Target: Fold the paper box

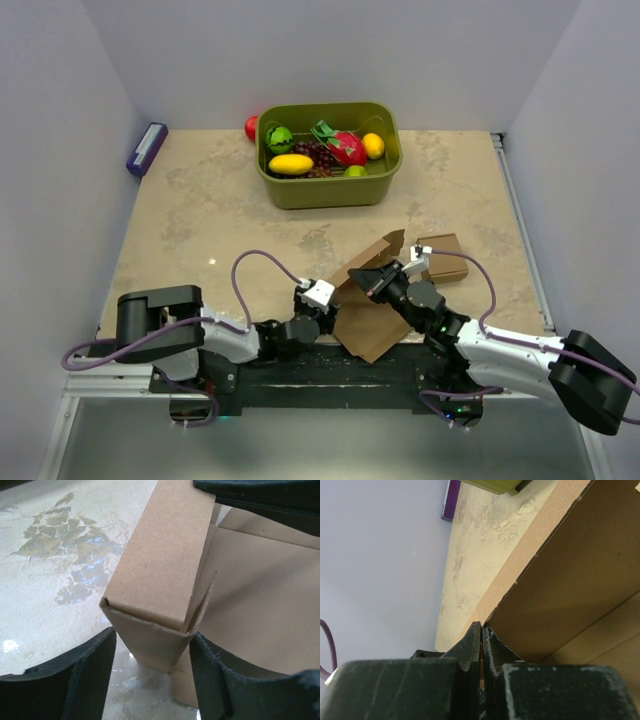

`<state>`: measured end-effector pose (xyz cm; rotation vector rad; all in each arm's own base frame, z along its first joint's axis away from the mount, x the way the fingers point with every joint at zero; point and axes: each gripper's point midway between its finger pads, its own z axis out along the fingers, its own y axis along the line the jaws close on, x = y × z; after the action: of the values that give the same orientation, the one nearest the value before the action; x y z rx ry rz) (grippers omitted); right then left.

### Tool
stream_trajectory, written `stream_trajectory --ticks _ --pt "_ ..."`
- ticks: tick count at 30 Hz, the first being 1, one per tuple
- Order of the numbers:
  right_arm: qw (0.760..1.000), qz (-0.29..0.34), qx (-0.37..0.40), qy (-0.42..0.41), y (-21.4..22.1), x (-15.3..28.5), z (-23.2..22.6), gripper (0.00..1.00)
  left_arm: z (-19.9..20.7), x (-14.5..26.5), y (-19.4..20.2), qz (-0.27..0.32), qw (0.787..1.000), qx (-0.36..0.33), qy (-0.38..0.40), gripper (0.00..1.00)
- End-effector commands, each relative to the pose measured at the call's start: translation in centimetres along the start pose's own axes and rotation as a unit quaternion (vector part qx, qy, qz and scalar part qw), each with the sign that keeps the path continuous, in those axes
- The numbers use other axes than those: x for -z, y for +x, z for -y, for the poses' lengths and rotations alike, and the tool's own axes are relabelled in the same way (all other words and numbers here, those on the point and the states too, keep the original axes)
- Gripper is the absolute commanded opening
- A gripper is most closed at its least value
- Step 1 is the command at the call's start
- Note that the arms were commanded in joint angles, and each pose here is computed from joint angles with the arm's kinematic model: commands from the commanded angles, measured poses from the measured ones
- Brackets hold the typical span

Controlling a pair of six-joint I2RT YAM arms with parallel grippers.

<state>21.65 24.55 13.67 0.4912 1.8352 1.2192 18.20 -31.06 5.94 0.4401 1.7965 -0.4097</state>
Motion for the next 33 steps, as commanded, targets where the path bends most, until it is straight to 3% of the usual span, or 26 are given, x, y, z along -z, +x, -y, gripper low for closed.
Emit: stream_trajectory --ticks 1,6,12,20,23,30,33 --pt "0.995 -0.019 0.042 0.09 1.4 0.9 5.5 0.0 -0.8 -0.8 -0.9 0.007 0.998 0.009 -0.062 0.58" --pt "0.995 -0.017 0.041 0.089 1.3 0.8 5.4 0.0 -1.8 -1.1 -0.1 -0.005 0.995 -0.004 -0.102 0.54" --pt "0.995 -0.017 0.039 0.093 1.3 0.7 5.3 0.0 -2.8 -1.2 0.7 -0.015 0.99 -0.034 -0.139 0.43" --pt "0.993 -0.011 0.075 0.091 0.2 0.4 3.6 0.01 -4.5 -0.5 -0.3 -0.004 0.987 -0.027 -0.161 0.09" --pt "0.991 -0.007 0.101 0.092 -0.6 0.5 2.5 0.15 -5.2 -0.4 -0.7 -0.011 0.989 -0.011 -0.146 0.0" --pt "0.979 -0.017 0.179 0.096 -2.8 1.7 -0.5 0.59 -7.0 -0.8 -2.0 -0.036 0.995 0.04 -0.086 0.0" --pt "0.968 -0.02 0.22 0.117 -4.1 2.5 -1.3 0.71 -7.5 -0.6 -3.1 -0.038 0.996 0.039 -0.068 0.0"
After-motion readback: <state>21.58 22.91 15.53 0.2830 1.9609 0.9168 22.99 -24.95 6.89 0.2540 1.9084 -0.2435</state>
